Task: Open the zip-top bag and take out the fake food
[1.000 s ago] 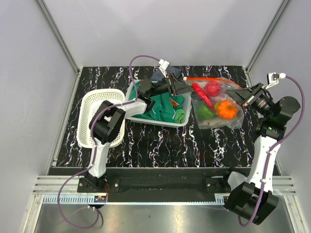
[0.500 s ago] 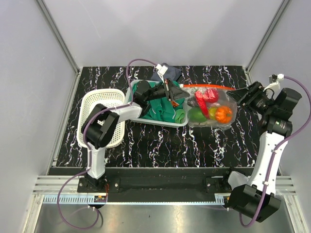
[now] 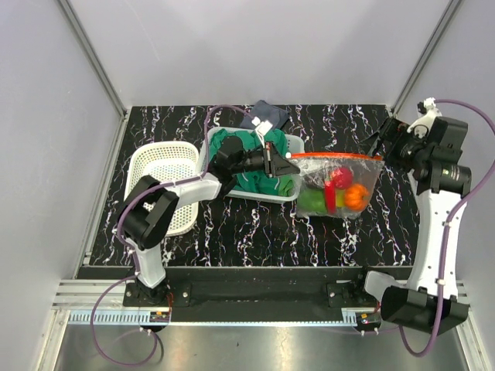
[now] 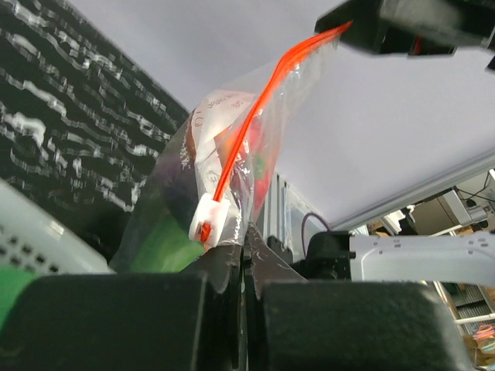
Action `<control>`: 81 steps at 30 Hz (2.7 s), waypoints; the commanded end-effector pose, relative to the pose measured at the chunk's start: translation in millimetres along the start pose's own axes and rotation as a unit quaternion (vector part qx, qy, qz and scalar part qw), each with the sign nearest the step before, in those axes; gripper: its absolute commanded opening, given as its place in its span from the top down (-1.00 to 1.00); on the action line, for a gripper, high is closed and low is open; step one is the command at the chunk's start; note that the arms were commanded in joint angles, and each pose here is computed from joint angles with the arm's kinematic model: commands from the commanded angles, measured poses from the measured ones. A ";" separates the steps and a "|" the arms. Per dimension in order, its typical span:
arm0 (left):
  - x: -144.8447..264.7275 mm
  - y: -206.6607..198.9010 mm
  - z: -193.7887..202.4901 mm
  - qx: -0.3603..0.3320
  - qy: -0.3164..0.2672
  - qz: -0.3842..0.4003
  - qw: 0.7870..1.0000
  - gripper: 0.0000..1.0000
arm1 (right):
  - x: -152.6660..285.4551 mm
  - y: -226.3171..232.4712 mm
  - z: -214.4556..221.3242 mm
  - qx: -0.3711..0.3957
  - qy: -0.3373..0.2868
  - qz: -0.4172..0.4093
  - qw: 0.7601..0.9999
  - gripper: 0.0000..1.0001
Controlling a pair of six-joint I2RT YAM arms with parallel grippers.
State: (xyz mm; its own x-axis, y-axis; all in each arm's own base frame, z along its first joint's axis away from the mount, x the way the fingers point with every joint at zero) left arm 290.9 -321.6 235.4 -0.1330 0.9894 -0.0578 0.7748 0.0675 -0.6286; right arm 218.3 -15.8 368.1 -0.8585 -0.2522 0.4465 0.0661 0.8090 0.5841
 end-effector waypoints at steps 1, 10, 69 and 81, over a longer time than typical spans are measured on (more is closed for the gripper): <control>13.7 -30.1 -18.7 -0.053 -0.031 0.007 0.998 1.00 | -0.8 -5.9 -14.1 0.028 -0.003 0.072 0.997 -1.00; 22.6 -36.3 -4.2 -0.040 0.010 -0.019 0.999 1.00 | -18.5 19.5 2.1 0.066 0.059 -0.042 0.995 -0.99; 44.3 -48.0 14.9 -0.024 0.055 -0.067 0.996 0.54 | -98.3 62.9 119.9 0.128 0.239 -0.388 0.881 1.00; 54.4 -48.2 10.3 -0.024 0.031 -0.057 0.998 1.00 | -100.9 68.9 116.5 0.127 0.252 -0.365 0.887 -0.11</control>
State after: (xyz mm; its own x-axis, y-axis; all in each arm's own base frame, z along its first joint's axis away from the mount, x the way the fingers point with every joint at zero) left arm 239.6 -273.6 233.5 -0.1754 0.9710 0.1626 0.7362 0.2390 -0.6331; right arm 246.3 122.7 271.4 -0.2709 -0.9167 0.2939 -0.5560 0.3982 0.7296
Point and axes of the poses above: each gripper's point midway between its finger pads, its own x axis back along the fingers, its own y axis along the line the jaws close on, z = x × y, the point moved 10 cm from there along x, back along the fingers, and after that the axes turned 8 degrees about -x, right-handed, at the moved point
